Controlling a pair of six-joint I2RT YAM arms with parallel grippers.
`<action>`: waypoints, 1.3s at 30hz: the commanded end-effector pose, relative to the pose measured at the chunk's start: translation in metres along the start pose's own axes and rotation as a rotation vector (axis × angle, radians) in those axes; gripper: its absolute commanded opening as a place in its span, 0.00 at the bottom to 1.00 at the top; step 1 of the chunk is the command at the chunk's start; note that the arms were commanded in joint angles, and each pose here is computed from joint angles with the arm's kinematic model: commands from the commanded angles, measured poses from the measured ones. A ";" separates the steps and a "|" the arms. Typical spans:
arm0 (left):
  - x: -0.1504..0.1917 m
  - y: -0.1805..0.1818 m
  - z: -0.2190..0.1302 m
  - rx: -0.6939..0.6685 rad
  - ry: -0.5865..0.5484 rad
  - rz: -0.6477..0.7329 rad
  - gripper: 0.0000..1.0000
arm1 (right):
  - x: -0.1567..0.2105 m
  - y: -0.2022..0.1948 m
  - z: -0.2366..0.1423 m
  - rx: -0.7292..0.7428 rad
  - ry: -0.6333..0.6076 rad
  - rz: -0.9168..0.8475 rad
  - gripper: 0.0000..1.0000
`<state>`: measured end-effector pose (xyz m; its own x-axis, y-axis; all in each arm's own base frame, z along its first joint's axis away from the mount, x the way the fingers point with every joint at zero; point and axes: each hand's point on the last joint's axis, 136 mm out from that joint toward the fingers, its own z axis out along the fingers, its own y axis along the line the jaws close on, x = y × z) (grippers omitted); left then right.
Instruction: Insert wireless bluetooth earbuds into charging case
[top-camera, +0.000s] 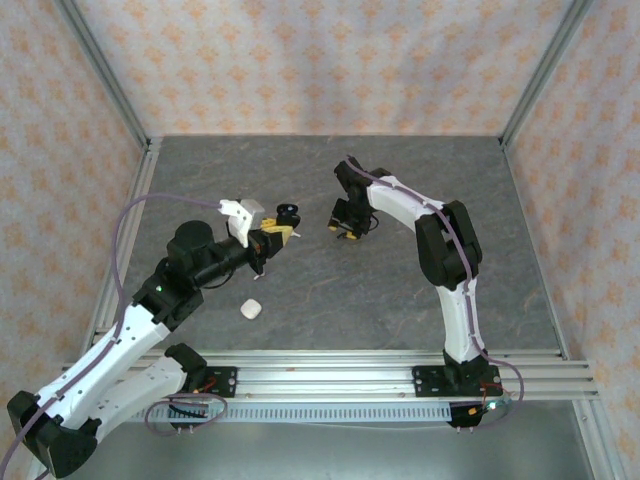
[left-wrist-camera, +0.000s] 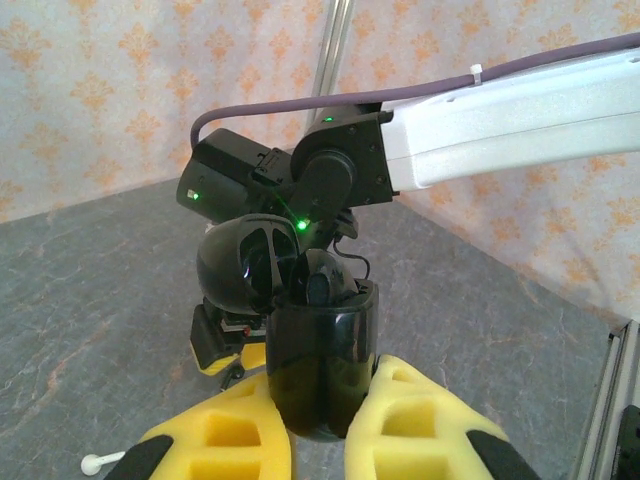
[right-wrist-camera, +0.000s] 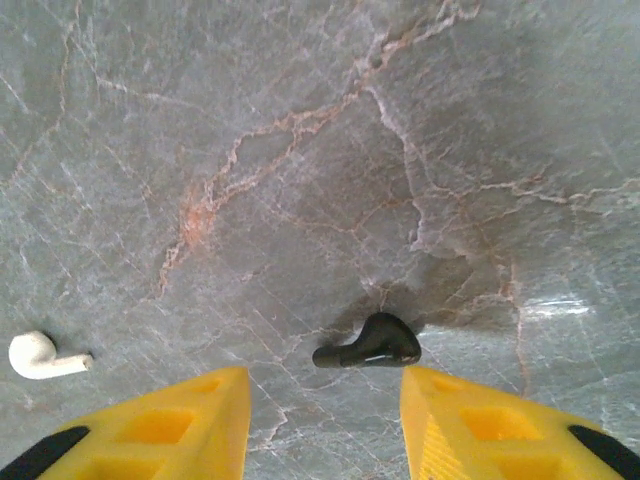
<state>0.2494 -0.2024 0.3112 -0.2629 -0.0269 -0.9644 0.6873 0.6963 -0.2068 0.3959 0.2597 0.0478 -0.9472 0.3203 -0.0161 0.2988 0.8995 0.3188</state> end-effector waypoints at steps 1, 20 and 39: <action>-0.017 -0.011 -0.004 0.039 -0.044 0.044 0.00 | -0.014 -0.003 0.004 0.026 -0.041 0.034 0.44; -0.009 -0.011 -0.003 0.044 -0.018 0.049 0.00 | -0.013 -0.008 0.019 0.040 -0.026 0.035 0.37; -0.006 -0.010 -0.008 0.034 -0.009 0.049 0.00 | 0.008 0.010 0.022 0.022 0.013 -0.039 0.36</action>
<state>0.2457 -0.2040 0.3098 -0.2607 -0.0074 -0.9654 0.7032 0.6837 -0.1952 0.3997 0.2574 0.0291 -0.9410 0.3381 -0.0150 0.3202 0.9039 0.2835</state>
